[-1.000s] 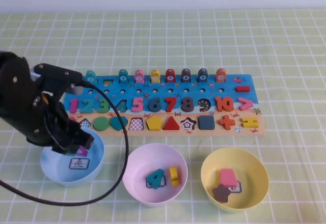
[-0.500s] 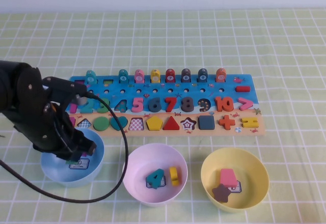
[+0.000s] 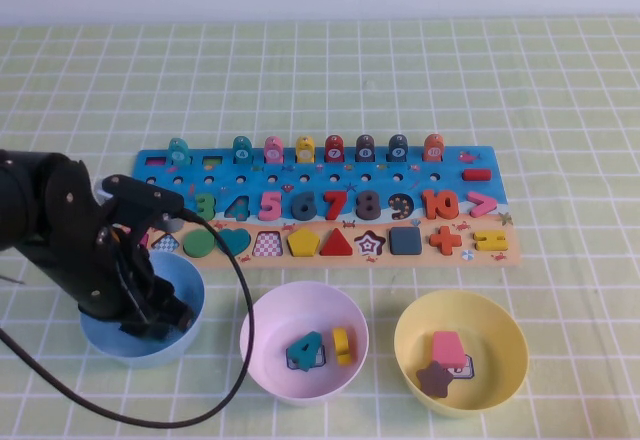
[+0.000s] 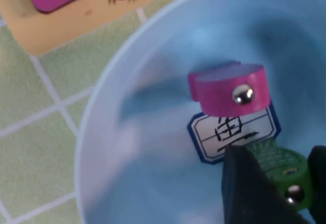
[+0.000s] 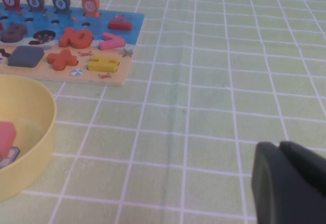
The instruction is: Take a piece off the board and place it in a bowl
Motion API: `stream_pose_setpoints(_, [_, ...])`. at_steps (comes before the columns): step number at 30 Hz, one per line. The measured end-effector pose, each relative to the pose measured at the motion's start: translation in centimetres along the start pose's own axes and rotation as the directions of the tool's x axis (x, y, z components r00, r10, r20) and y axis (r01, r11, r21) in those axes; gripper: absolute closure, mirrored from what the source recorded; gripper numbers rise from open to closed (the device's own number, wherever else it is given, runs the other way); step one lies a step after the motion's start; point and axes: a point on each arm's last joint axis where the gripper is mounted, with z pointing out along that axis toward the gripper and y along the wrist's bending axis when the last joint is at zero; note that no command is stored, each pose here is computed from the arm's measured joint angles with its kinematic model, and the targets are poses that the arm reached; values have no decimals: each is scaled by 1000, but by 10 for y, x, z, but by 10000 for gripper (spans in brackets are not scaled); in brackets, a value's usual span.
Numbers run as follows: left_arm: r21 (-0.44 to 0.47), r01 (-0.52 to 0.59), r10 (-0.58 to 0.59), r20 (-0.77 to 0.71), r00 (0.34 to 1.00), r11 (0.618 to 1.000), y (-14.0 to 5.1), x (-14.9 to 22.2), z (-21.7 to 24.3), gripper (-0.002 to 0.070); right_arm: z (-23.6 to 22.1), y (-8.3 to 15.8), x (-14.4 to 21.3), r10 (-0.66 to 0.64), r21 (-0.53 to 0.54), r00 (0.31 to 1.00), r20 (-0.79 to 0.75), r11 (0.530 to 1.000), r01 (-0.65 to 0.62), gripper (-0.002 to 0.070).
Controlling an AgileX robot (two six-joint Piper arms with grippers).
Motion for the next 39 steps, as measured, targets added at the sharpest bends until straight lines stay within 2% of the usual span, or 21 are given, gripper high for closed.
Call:
stream_pose_setpoints(4, [11, 1, -1, 9, 1000, 1000, -1, 3, 4, 431, 0, 0, 0, 0, 0, 1000, 0, 1000, 0, 694])
stream_pose_setpoints(7, [17, 4, -4, 3, 1000, 1000, -2, 5, 6, 317, 0, 0, 0, 0, 0, 1000, 0, 1000, 0, 694])
stream_pose_setpoints(10, [16, 6, -6, 9, 1000, 1000, -2, 5, 6, 260, 0, 0, 0, 0, 0, 1000, 0, 1000, 0, 694])
stream_pose_setpoints(16, [-1, -3, 3, 95, 995, 1000, -3, 5, -20, 237, 0, 0, 0, 0, 0, 1000, 0, 1000, 0, 694])
stream_pose_setpoints(23, [-43, -15, 28, 316, 948, 999, -11, 24, -99, 237, 0, 0, 0, 0, 0, 1000, 0, 1000, 0, 694])
stream_pose_setpoints(26, [-71, -14, 45, 449, 893, 997, -17, 46, -137, 297, 0, 0, 0, 0, 0, 1000, 0, 1000, 0, 694])
stream_pose_setpoints(28, [-90, -10, 56, 532, 845, 996, -21, 64, -156, 389, 0, 0, 0, 0, 0, 1000, 0, 1000, 0, 694])
stream_pose_setpoints(31, [-116, 2, 73, 640, 765, 993, -28, 98, -171, 575, 0, 0, 0, 0, 0, 1000, 0, 1000, 0, 694])
stream_pose_setpoints(32, [-123, 5, 79, 663, 745, 992, -29, 108, -173, 610, 0, 0, 0, 0, 0, 1000, 0, 1000, 0, 694])
stream_pose_setpoints(35, [-135, 10, 89, 709, 700, 991, -35, 136, -176, 657, 0, 0, 0, 0, 0, 1000, 0, 1000, 0, 694])
stream_pose_setpoints(39, [-145, 12, 102, 750, 654, 989, -40, 166, -179, 673, 0, 0, 0, 0, 0, 1000, 0, 1000, 0, 694])
